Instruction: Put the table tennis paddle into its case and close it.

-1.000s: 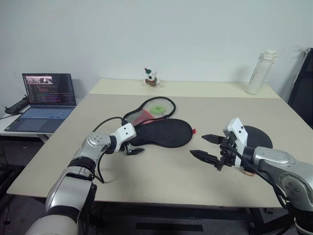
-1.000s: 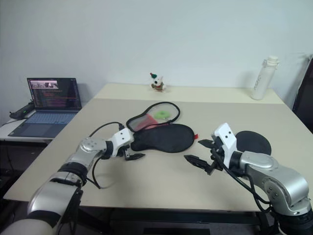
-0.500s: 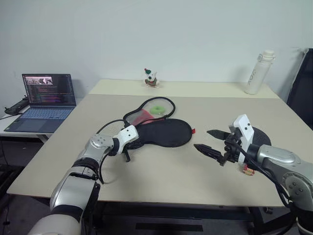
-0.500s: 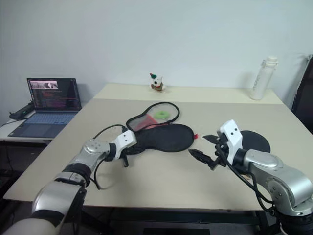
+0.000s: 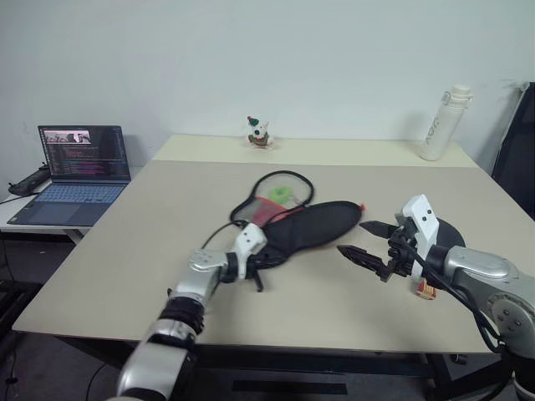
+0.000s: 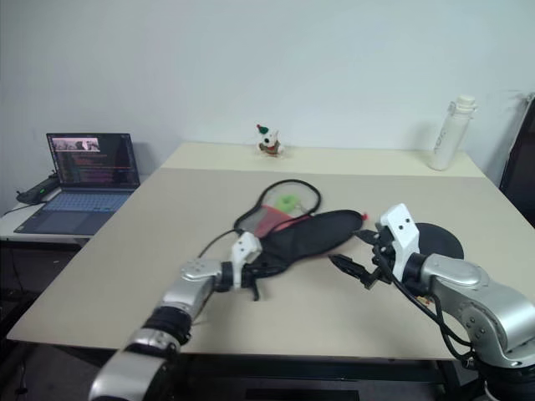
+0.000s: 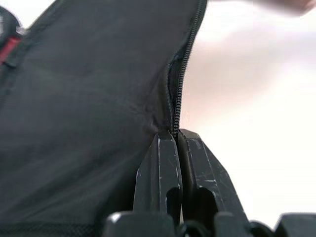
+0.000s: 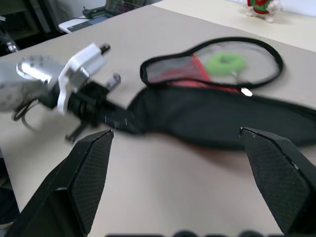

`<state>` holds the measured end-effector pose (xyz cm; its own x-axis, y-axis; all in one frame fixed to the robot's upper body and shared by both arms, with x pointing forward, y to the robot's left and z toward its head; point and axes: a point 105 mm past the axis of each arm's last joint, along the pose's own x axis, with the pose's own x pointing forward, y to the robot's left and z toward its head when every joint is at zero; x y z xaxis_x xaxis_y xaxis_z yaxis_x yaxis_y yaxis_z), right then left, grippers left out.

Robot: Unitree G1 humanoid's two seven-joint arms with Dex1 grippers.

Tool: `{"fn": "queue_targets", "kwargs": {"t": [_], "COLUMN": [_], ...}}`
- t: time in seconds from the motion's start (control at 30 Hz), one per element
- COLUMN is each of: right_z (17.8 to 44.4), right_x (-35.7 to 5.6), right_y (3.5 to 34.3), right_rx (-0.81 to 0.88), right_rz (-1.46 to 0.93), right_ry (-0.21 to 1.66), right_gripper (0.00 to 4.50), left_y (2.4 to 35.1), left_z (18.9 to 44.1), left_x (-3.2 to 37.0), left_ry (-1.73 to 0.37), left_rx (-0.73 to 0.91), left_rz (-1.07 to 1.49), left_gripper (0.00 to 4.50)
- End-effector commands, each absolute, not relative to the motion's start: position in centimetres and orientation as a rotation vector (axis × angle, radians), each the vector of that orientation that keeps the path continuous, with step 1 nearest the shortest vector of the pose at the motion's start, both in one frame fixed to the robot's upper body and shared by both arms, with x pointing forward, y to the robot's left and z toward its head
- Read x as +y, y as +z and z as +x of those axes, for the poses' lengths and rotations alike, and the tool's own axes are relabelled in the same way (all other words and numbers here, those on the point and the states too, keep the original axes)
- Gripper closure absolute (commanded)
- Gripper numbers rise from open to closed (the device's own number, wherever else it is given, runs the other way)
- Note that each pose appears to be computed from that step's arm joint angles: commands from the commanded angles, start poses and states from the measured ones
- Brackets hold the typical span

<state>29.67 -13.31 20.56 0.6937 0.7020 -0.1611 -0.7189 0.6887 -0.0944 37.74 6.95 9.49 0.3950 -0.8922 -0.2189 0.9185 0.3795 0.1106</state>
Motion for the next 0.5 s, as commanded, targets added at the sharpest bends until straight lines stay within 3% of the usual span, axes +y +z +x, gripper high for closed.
{"fn": "queue_targets", "kwargs": {"t": [0.03, 0.13, 0.17, 0.27, 0.33, 0.47, 0.5], "right_z": [29.5, 29.5, 29.5, 29.2, 29.0, 28.7, 28.8], "right_x": [-14.1, -14.3, -14.3, -14.4, -14.5, -14.6, -14.7], "right_y": [21.8, 21.7, 21.7, 21.3, 21.1, 20.3, 19.6], "right_rx": [0.061, 0.065, 0.069, 0.087, 0.098, 0.148, 0.176], "right_rz": [-0.18, -0.189, -0.192, -0.185, -0.176, -0.097, -0.067], "right_ry": [0.775, 0.77, 0.77, 0.77, 0.769, 0.758, 0.729], "right_gripper": [0.0, 0.0, 0.0, 0.0, 0.0, 0.0, 0.0], "left_y": [11.9, 12.3, 12.3, 12.4, 12.4, 12.2, 12.4], "left_z": [37.7, 37.6, 37.6, 37.5, 37.5, 35.1, 34.6], "left_x": [3.6, 1.8, 1.6, 1.8, 2.3, 4.0, 5.3], "left_ry": [-1.144, -1.135, -1.133, -1.125, -1.116, -1.25, -1.277], "left_rx": [0.068, 0.072, 0.072, 0.07, 0.067, 0.106, 0.11], "left_rz": [0.175, 0.15, 0.15, 0.151, 0.154, 0.122, 0.102], "left_gripper": [4.45, 4.45, 4.25, 3.49, 2.71, 1.33, 1.33]}}
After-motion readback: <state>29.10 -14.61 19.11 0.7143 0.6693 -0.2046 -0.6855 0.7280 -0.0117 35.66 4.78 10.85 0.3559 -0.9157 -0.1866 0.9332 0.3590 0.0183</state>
